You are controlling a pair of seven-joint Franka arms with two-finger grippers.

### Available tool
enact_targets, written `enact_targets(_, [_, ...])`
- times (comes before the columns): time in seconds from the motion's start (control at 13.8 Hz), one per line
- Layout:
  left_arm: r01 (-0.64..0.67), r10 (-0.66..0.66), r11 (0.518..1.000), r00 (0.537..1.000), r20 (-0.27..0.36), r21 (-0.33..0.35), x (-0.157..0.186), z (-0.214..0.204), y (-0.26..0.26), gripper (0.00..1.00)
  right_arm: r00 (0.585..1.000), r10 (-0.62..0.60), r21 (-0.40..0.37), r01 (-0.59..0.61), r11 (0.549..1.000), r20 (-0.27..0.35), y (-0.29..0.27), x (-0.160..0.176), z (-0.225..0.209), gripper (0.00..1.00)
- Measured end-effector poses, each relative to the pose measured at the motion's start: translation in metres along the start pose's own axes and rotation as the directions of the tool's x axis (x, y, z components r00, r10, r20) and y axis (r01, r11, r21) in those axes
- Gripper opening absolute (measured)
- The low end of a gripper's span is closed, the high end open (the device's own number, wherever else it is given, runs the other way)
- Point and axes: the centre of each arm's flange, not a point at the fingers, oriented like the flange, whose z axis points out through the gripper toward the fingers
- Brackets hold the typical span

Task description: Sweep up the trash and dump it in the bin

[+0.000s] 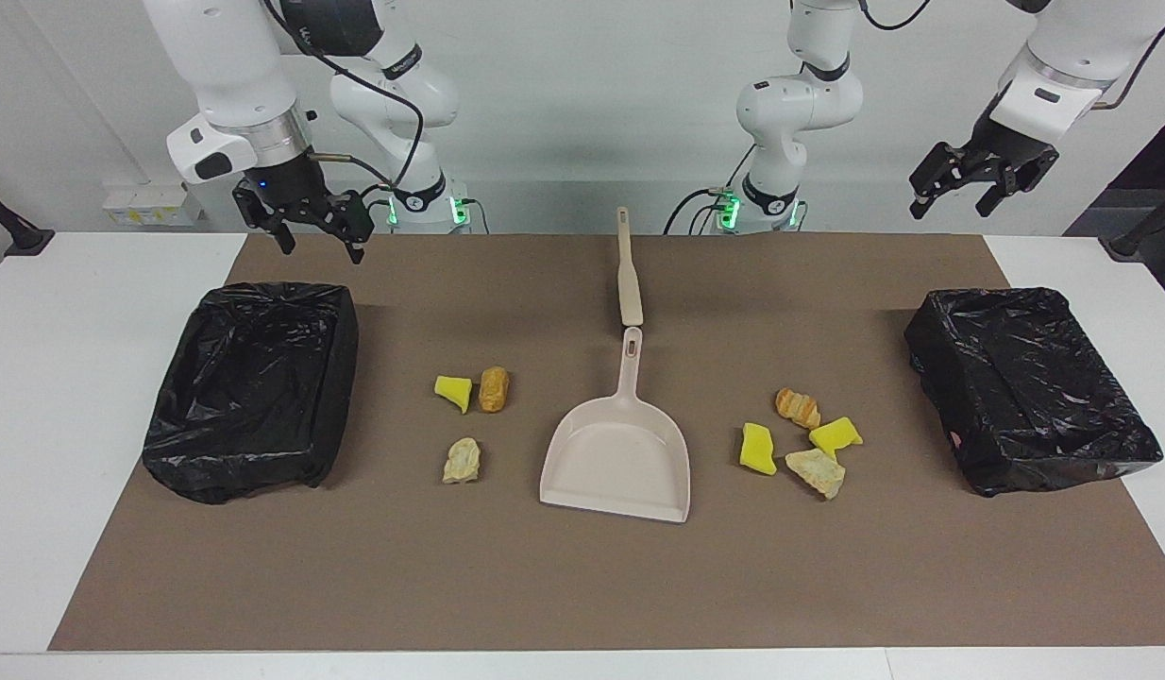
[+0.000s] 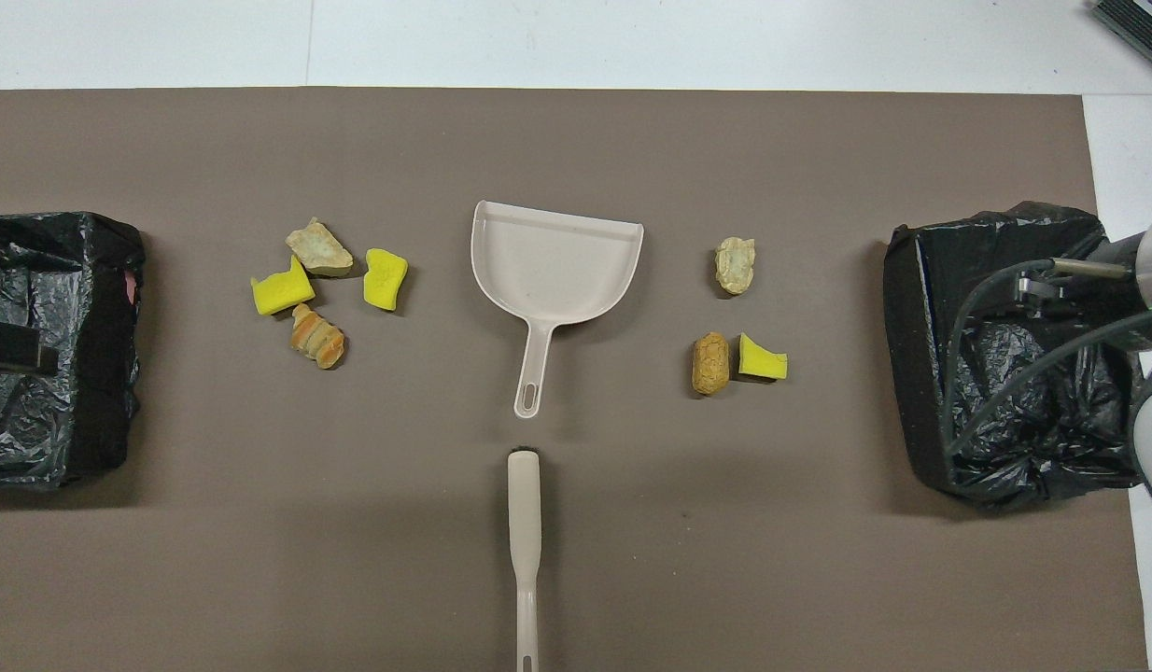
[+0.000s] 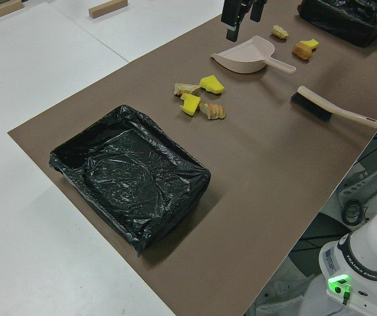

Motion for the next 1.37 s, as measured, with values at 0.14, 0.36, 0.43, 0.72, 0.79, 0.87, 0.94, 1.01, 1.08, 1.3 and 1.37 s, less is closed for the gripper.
enact_targets(0.14, [0.0,0.0,1.0,1.0,0.0,0.0,0.0,0.0,0.0,1.0,1.0,-0.015,0.003,0.015,1.0,-0.009,-0.02,-0.002,0.002,1.0])
enact_targets(0.36, [0.0,0.0,1.0,1.0,0.0,0.0,0.0,0.0,0.0,1.0,1.0,-0.013,0.0,0.013,1.0,-0.005,-0.075,-0.003,0.022,1.0])
enact_targets(0.43, [0.0,0.0,1.0,1.0,0.0,0.0,0.0,0.0,0.0,1.0,1.0,-0.008,-0.002,0.008,1.0,-0.009,-0.098,-0.001,0.032,1.0])
enact_targets(0.72, [0.0,0.0,1.0,1.0,0.0,0.0,0.0,0.0,0.0,1.0,0.999,0.041,-0.016,-0.041,0.999,0.011,-0.191,0.001,0.07,1.0])
enact_targets(0.79, [0.0,0.0,1.0,1.0,0.0,0.0,0.0,0.0,0.0,1.0,0.998,0.054,-0.032,-0.054,0.998,0.008,-0.215,-0.001,0.083,1.0])
enact_targets(0.87, [0.0,0.0,1.0,1.0,0.0,0.0,0.0,0.0,0.0,1.0,0.998,0.065,-0.038,-0.065,0.997,0.003,-0.241,-0.003,0.099,1.0])
enact_targets(0.94, [0.0,0.0,1.0,1.0,0.0,0.0,0.0,0.0,0.0,1.0,0.997,0.075,-0.039,-0.075,0.996,-0.001,-0.261,-0.005,0.115,1.0])
enact_targets(1.01, [0.0,0.0,1.0,1.0,0.0,0.0,0.0,0.0,0.0,1.0,0.996,0.087,-0.038,-0.087,0.995,-0.003,-0.278,-0.006,0.128,1.0])
enact_targets(1.08, [0.0,0.0,1.0,1.0,0.0,0.0,0.0,0.0,0.0,1.0,0.995,0.101,-0.036,-0.1,0.994,0.0,-0.293,-0.007,0.14,1.0])
enact_targets(1.3, [0.001,-0.001,1.0,1.0,0.0,0.0,0.0,0.0,0.0,1.0,0.988,0.154,-0.038,-0.154,0.987,0.015,-0.337,-0.009,0.174,1.0])
enact_targets(1.37, [0.0,0.0,1.0,1.0,0.0,0.0,0.0,0.0,0.0,1.0,0.985,0.171,-0.036,-0.17,0.985,0.015,-0.353,-0.013,0.188,1.0])
